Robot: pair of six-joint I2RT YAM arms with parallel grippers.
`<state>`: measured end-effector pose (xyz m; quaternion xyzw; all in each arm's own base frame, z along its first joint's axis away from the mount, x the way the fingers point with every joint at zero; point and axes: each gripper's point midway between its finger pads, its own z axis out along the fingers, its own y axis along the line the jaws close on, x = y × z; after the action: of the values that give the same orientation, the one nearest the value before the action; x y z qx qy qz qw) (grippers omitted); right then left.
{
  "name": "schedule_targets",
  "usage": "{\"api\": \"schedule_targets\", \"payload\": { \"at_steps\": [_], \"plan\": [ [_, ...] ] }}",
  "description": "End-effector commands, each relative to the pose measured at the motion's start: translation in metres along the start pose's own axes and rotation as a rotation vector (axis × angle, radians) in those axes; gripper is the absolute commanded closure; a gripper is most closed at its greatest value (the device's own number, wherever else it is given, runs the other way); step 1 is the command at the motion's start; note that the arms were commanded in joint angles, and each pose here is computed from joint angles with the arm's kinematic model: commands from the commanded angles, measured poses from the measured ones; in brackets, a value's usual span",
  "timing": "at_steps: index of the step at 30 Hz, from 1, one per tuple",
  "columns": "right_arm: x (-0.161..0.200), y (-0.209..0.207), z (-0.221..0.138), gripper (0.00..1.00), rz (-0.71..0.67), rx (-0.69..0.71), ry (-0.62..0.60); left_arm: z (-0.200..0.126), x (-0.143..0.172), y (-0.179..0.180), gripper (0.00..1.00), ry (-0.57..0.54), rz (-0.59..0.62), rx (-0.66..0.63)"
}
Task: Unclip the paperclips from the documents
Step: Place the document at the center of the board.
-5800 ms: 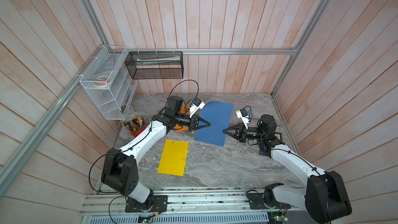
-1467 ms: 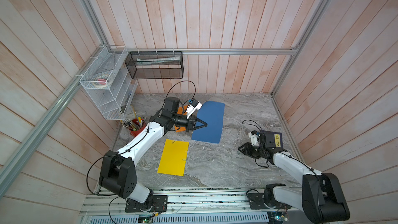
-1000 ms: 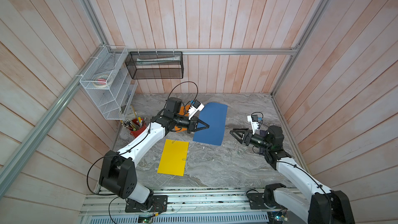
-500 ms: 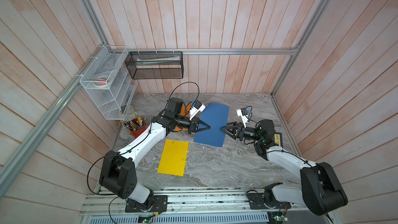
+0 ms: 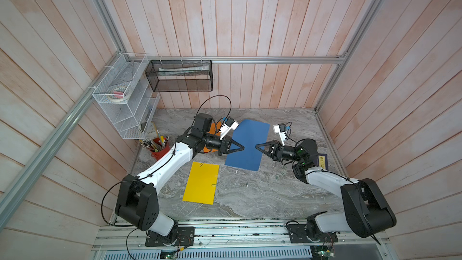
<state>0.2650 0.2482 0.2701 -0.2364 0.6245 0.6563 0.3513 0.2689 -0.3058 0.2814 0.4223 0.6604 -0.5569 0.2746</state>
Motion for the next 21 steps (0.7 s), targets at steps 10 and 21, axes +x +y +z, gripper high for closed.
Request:
{"api": "schedule_targets", "payload": {
  "at_steps": [10, 21],
  "plan": [
    [-0.034, -0.03, -0.02, 1.0, -0.03, 0.101, -0.062, -0.016, -0.012, 0.024, 0.46, -0.038, 0.003, -0.17],
    [-0.074, -0.152, -0.089, 1.0, 0.118, 0.461, -0.204, -0.03, 0.0, 0.027, 0.33, -0.075, -0.013, -0.27]
  ]
}}
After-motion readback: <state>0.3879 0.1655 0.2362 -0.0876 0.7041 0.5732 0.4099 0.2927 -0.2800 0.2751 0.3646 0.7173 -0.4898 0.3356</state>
